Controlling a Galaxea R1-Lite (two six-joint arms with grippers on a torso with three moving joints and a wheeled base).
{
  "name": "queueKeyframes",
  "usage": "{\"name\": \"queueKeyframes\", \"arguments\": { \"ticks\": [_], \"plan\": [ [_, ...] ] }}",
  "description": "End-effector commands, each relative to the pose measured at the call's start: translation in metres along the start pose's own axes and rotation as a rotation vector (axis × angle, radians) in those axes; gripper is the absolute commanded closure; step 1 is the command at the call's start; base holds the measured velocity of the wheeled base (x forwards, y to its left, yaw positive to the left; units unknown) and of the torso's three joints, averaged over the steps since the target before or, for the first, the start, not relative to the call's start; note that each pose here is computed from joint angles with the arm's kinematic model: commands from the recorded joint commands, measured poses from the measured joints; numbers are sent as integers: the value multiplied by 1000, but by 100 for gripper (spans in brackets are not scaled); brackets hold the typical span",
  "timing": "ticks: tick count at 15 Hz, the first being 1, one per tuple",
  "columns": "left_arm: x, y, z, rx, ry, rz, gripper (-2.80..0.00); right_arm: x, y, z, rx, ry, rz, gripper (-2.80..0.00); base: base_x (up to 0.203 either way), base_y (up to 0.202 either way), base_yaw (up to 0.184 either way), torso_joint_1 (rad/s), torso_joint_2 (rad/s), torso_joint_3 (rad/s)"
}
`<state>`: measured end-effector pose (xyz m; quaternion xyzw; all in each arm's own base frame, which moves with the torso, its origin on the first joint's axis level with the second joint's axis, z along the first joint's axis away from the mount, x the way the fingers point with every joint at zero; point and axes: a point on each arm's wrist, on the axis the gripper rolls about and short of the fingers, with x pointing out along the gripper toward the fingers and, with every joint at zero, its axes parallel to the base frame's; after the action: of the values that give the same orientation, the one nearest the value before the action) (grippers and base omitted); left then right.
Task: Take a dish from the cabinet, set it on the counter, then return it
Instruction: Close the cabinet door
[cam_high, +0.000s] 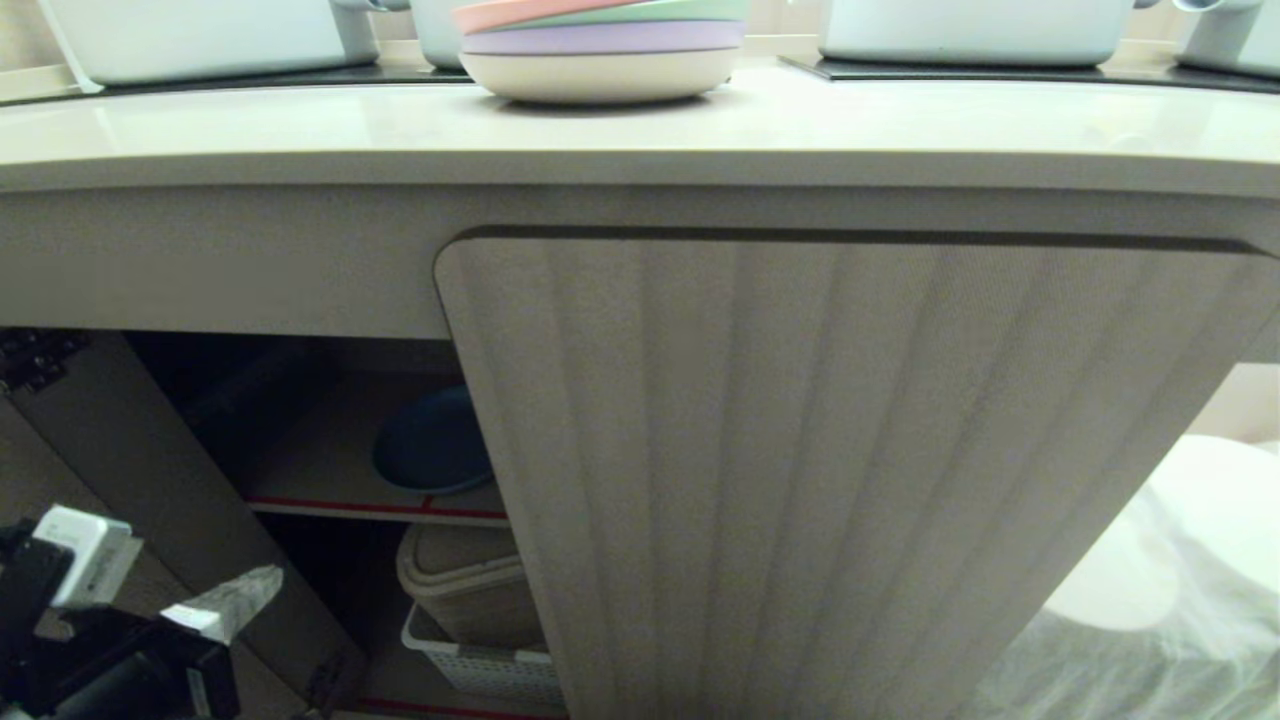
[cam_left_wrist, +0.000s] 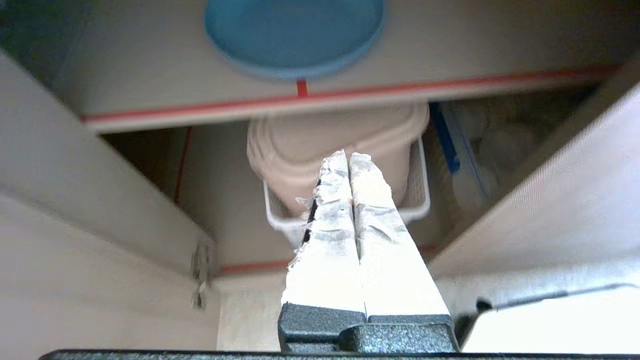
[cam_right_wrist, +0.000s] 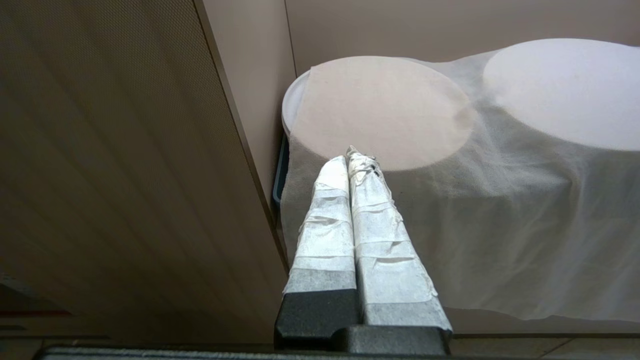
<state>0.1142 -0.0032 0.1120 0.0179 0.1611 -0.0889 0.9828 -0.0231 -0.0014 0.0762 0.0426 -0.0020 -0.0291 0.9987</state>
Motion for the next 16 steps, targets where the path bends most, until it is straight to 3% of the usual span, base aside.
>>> {"name": "queueKeyframes", "arguments": {
  "ticks": [1, 4, 8, 12, 16],
  "plan": [
    [-18, -3, -2, 8, -25, 17, 0, 0, 0, 0, 1, 0, 0, 0, 0, 0, 0, 0, 0, 0],
    [-35, -6, -14, 4, 19, 93, 0, 0, 0, 0, 1, 0, 0, 0, 0, 0, 0, 0, 0, 0],
    [-58, -10, -30, 17, 43, 102, 0, 0, 0, 0, 1, 0, 0, 0, 0, 0, 0, 0, 0, 0],
    [-84, -16, -54, 125, 29, 122, 0, 0, 0, 0, 1, 0, 0, 0, 0, 0, 0, 0, 0, 0],
    [-101, -20, -68, 174, -99, 144, 0, 0, 0, 0, 1, 0, 0, 0, 0, 0, 0, 0, 0, 0]
  ]
}}
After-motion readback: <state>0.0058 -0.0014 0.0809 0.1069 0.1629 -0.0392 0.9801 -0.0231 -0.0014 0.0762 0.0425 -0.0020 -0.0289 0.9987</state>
